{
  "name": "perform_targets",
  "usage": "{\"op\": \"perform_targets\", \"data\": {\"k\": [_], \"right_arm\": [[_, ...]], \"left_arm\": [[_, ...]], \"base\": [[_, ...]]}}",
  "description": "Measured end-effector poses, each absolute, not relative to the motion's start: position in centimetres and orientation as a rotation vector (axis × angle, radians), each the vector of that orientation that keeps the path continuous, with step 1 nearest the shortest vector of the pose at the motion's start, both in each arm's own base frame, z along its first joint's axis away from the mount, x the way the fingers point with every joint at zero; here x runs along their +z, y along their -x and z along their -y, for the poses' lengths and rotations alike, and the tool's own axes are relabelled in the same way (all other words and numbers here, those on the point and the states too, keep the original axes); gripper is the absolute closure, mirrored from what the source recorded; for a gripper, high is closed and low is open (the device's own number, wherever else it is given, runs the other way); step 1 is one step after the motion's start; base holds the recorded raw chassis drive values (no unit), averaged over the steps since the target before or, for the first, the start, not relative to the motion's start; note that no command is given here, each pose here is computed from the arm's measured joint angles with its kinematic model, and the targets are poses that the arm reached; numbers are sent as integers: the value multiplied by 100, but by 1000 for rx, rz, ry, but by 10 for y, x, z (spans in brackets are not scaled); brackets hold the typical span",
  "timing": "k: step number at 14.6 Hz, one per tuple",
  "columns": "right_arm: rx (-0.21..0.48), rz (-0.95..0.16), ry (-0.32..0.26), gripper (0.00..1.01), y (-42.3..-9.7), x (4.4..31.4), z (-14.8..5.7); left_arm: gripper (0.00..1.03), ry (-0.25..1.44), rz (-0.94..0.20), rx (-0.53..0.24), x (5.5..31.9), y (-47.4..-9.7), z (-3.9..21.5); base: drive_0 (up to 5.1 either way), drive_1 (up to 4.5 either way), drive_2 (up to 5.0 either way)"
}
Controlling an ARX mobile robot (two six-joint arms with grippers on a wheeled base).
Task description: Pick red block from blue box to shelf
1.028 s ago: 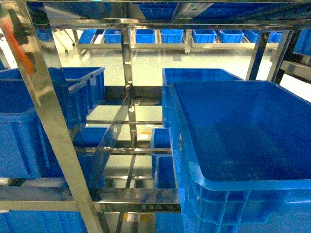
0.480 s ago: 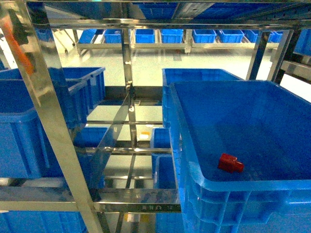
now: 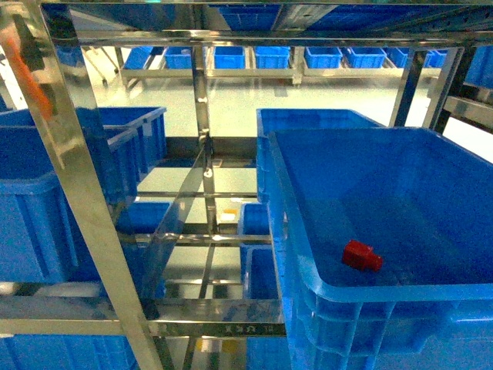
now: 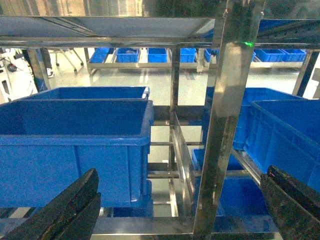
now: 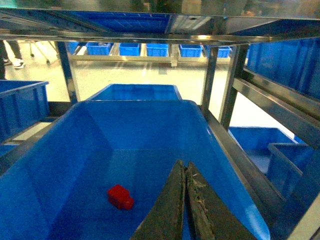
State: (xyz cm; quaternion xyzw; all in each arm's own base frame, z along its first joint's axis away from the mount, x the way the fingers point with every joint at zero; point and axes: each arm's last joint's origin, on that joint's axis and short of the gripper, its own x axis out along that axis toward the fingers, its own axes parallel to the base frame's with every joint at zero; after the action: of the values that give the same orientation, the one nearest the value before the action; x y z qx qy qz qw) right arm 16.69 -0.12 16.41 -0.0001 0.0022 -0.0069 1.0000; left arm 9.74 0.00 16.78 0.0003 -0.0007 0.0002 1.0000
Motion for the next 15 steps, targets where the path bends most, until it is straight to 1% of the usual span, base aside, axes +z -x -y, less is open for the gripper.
{"op": "perform_targets", "data": {"k": [3, 7, 15], "right_arm": [[-8, -24, 0, 99, -155, 161, 1], [-8, -11, 0, 99, -142, 164, 1], [-8, 9, 0, 99, -125, 170, 1]], "left_arm": [[5, -1, 1, 0, 168, -97, 0], [5, 0, 1, 0, 168, -97, 0], [5, -1, 1, 0, 168, -97, 0]], "base": [[0, 0, 0], [0, 0, 0], [0, 0, 0]]}}
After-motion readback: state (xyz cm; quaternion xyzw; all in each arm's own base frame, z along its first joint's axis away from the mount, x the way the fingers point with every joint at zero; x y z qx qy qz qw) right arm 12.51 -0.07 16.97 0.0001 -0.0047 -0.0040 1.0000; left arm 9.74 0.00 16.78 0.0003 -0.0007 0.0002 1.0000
